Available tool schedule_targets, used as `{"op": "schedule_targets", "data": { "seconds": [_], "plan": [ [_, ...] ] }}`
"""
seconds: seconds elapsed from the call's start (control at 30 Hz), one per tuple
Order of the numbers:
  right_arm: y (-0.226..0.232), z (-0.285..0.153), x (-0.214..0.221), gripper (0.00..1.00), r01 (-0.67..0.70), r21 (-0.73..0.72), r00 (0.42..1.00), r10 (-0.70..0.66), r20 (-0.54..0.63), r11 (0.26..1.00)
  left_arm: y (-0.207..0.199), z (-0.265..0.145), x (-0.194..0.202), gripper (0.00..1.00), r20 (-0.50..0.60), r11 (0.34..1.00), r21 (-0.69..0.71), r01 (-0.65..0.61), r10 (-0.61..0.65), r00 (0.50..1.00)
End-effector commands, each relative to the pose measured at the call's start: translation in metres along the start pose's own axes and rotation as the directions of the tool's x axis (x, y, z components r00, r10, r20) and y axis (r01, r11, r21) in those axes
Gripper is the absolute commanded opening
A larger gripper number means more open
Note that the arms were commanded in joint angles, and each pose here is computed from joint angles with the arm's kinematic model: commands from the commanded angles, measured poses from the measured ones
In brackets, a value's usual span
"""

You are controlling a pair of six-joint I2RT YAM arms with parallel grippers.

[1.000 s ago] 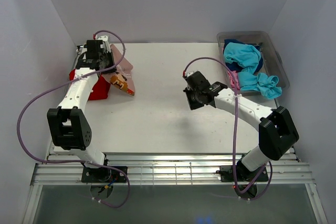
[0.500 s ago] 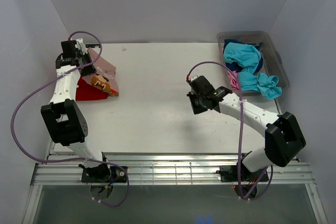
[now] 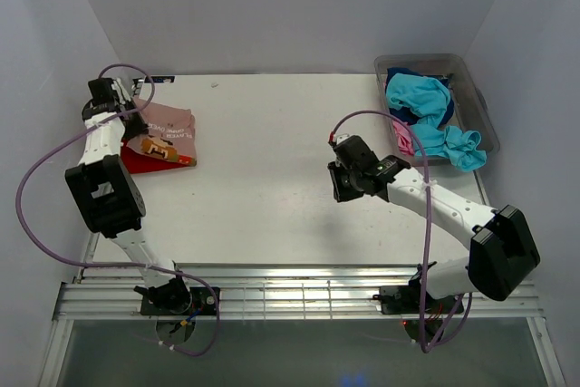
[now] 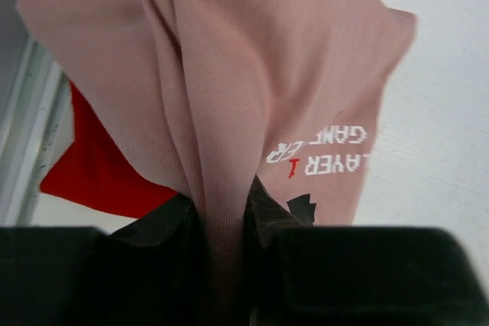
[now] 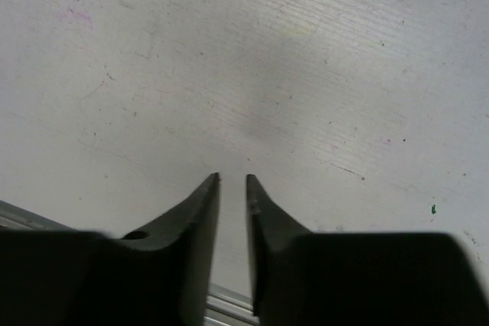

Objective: Fold and stack the t-shirts

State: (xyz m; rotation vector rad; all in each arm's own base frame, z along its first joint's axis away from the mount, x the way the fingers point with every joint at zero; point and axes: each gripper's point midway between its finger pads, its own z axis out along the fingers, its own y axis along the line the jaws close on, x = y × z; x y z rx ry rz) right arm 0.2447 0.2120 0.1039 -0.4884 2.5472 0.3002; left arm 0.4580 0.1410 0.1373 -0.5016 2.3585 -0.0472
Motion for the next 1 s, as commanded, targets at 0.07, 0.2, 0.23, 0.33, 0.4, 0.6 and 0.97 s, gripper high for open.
{"op": "schedule_targets", "data": {
  "seconds": [0.07, 0.2, 0.23, 0.33, 0.4, 0.6, 0.97],
  "plan": [
    [0.000, -0.015, 0.002, 0.51, -0.018, -0.010, 0.999, 0.018, 0.033, 1.000, 0.060, -0.038, -0.054, 0.47, 0.219, 0.931, -0.337, 0.138, -0.065, 0.973],
    [0.001, -0.022, -0.004, 0.59, -0.026, -0.015, 0.997, 0.027, 0.067, 1.000, 0.084, -0.090, -0.083, 0.54, 0.367, 0.846, -0.471, 0.248, -0.068, 0.928],
    [0.001, -0.023, -0.007, 0.60, -0.028, -0.019, 0.996, 0.030, 0.078, 0.999, 0.086, -0.100, -0.089, 0.68, 0.393, 0.835, -0.480, 0.269, -0.068, 0.917],
    [0.005, -0.027, -0.015, 0.67, -0.029, -0.032, 0.995, 0.032, 0.095, 0.999, 0.080, -0.128, -0.105, 0.72, 0.457, 0.833, -0.454, 0.316, -0.087, 0.885],
    [0.008, -0.029, -0.022, 0.67, -0.029, -0.040, 0.994, 0.033, 0.108, 0.999, 0.063, -0.138, -0.107, 0.72, 0.468, 0.867, -0.393, 0.308, -0.100, 0.878],
    [0.013, -0.033, -0.037, 0.63, -0.029, -0.048, 0.992, 0.035, 0.122, 0.998, -0.040, -0.155, -0.076, 0.71, 0.438, 0.965, -0.243, 0.100, 0.017, 0.899],
    [0.006, -0.063, -0.075, 0.72, -0.045, 0.013, 0.977, 0.041, 0.212, 0.999, -0.156, -0.183, 0.022, 0.69, 0.345, 0.968, 0.219, -0.126, 0.044, 0.938]
  ]
}}
